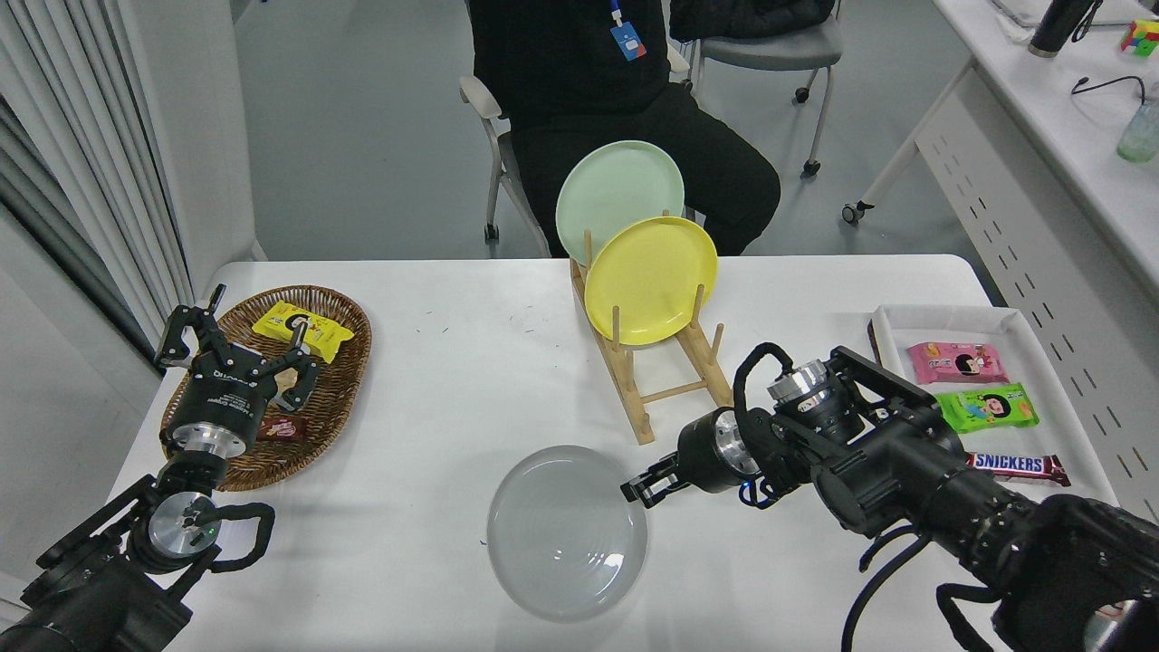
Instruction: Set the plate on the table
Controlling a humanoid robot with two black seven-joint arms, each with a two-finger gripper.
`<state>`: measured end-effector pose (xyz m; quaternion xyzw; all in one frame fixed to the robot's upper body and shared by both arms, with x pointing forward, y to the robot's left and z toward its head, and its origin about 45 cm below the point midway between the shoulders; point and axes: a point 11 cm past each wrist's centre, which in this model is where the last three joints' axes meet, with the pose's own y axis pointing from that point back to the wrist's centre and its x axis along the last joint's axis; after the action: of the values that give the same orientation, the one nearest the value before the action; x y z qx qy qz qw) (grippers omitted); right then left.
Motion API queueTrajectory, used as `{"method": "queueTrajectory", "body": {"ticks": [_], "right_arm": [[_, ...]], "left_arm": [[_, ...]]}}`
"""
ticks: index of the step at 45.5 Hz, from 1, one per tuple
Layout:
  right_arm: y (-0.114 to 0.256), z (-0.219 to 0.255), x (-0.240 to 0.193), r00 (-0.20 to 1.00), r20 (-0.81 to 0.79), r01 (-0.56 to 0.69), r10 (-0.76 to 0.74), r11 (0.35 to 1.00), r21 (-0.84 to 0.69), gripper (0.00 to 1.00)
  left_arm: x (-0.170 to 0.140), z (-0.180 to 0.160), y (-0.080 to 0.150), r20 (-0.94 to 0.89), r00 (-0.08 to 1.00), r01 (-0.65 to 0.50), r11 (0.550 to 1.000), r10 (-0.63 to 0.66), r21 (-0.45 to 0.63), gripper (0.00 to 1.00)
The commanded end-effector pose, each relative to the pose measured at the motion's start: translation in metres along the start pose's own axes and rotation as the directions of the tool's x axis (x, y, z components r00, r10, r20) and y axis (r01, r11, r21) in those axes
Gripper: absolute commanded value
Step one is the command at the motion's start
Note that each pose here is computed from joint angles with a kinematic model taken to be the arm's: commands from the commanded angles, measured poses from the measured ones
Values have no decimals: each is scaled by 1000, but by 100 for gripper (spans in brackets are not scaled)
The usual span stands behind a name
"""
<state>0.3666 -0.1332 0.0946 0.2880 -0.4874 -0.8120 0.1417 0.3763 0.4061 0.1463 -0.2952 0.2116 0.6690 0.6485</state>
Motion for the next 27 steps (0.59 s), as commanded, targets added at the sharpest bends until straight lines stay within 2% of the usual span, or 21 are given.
{"method": "queueTrajectory", "body": {"ticks": [1, 13, 16, 17, 22, 24, 27], "right_arm": [[-1, 1, 0, 1000, 9, 7, -7, 1000, -10, 0], [6, 5, -11, 999, -20, 28, -28, 1000, -3, 1], [6, 4, -12, 999, -32, 28, -27, 1000, 7, 41], [6, 3, -11, 999, -35, 26, -26, 1000, 12, 48], [10, 0, -15, 998, -57, 34, -32, 999, 40, 54], [12, -1, -16, 998, -57, 39, -37, 998, 44, 65], [12, -1, -17, 998, -59, 39, -36, 998, 47, 93]], "left_arm": [[0, 0, 0, 0, 1000, 0, 1000, 0, -1, 98], [0, 0, 0, 0, 1000, 0, 1000, 0, -1, 98], [0, 0, 0, 0, 1000, 0, 1000, 0, 1, 98], [0, 0, 0, 0, 1000, 0, 1000, 0, 1, 98], [0, 0, 0, 0, 1000, 0, 1000, 0, -1, 98], [0, 0, 0, 0, 1000, 0, 1000, 0, 1, 98], [0, 0, 0, 0, 1000, 0, 1000, 0, -1, 98]]}}
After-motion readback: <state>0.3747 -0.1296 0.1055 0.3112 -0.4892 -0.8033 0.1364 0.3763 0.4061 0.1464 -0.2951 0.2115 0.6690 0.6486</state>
